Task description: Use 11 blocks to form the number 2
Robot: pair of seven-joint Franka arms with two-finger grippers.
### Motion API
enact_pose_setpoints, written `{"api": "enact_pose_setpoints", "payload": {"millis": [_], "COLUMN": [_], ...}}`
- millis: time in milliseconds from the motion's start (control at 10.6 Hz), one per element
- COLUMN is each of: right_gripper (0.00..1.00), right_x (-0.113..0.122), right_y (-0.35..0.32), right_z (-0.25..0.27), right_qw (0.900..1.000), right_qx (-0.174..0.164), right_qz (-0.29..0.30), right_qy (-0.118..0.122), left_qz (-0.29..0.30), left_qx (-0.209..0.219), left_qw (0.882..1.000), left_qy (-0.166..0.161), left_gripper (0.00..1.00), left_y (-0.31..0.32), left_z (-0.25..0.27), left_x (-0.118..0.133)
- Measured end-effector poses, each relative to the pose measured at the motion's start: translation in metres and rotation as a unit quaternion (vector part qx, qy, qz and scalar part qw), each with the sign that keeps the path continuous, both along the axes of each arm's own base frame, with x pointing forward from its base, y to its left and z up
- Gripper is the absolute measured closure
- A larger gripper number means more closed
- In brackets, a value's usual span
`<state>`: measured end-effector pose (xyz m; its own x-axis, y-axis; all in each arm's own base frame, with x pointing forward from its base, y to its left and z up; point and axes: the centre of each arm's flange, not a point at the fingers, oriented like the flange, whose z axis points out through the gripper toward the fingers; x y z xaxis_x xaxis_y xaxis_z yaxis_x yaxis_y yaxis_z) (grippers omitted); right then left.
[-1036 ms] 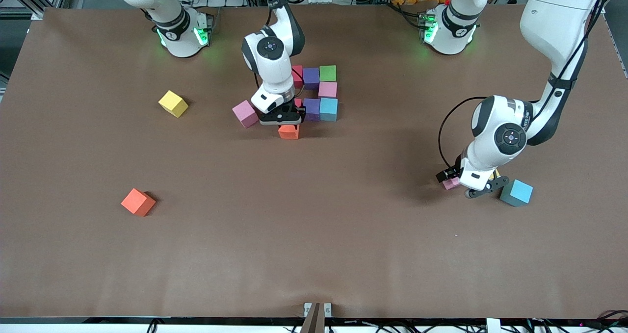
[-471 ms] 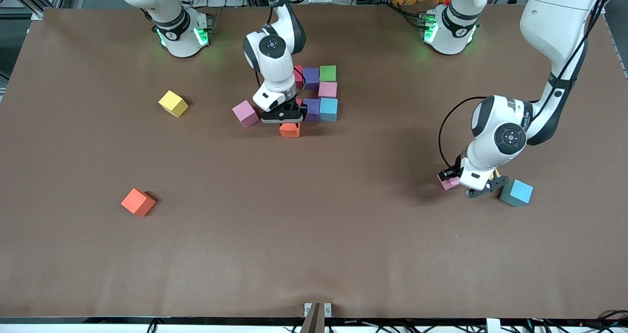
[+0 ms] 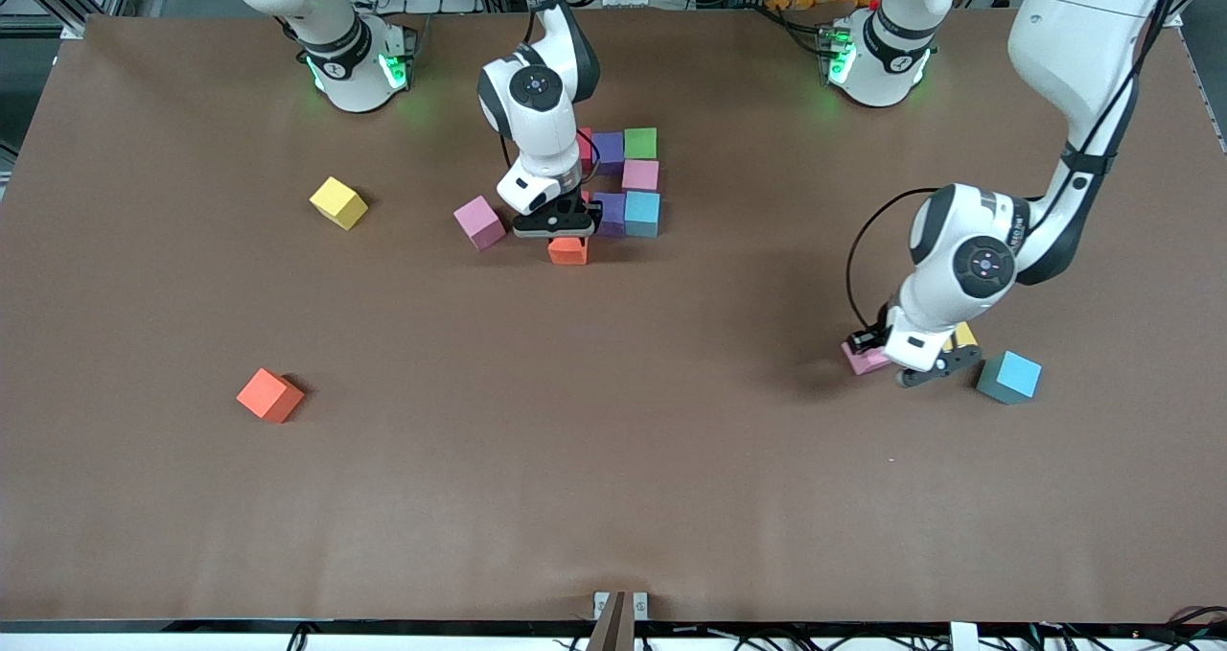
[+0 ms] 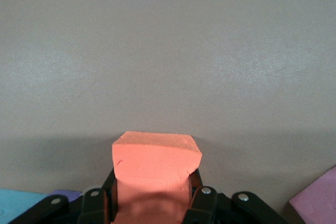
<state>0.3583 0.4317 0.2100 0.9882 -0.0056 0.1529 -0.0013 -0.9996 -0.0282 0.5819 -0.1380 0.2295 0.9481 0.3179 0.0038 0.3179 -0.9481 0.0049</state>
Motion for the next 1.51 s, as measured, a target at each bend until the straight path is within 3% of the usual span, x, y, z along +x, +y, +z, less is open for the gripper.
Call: {"api": "enact_pose_setpoints", "payload": {"millis": [282, 565, 753, 941, 1130, 1318, 1506], "right_gripper": [0.40, 0.03, 0.00, 0.00, 0.00, 0.00, 0.00], "right_x": [-0.001, -0.005, 0.007, 0.036, 0.081, 0.123, 0.141], "right_y": [-0.001, -0.003, -0.003, -0.015, -0.059, -0.123, -0.164], "right_z": [-0.001, -0.009, -0.001, 0.014, 0.032, 0.055, 0.067], "right_qw": [1.000, 0.999, 0.997, 0.996, 0.997, 0.996, 0.991], "right_qx": [-0.002, -0.009, -0.001, 0.011, 0.016, 0.032, 0.046], "right_qz": [-0.011, -0.041, -0.067, -0.082, -0.060, 0.001, 0.074], "right_qy": [0.006, 0.020, 0.027, 0.027, 0.050, 0.087, 0.100], "left_qz": [-0.024, -0.028, -0.029, -0.036, -0.039, -0.044, -0.059], "left_qx": [-0.018, -0.024, -0.022, -0.017, -0.009, -0.011, -0.020], "left_qw": [0.999, 0.999, 0.999, 0.999, 0.999, 0.999, 0.997], "left_qy": [-0.021, -0.034, -0.037, -0.030, -0.023, -0.029, -0.034], "left_gripper": [0.41, 0.41, 0.41, 0.41, 0.41, 0.41, 0.41], "left_y": [-0.048, -0.058, -0.061, -0.071, -0.081, -0.090, -0.110], "left_z": [0.022, 0.038, 0.049, 0.071, 0.106, 0.131, 0.142], "left_x": [0.001, 0.007, 0.009, 0.014, 0.024, 0.029, 0.025]}}
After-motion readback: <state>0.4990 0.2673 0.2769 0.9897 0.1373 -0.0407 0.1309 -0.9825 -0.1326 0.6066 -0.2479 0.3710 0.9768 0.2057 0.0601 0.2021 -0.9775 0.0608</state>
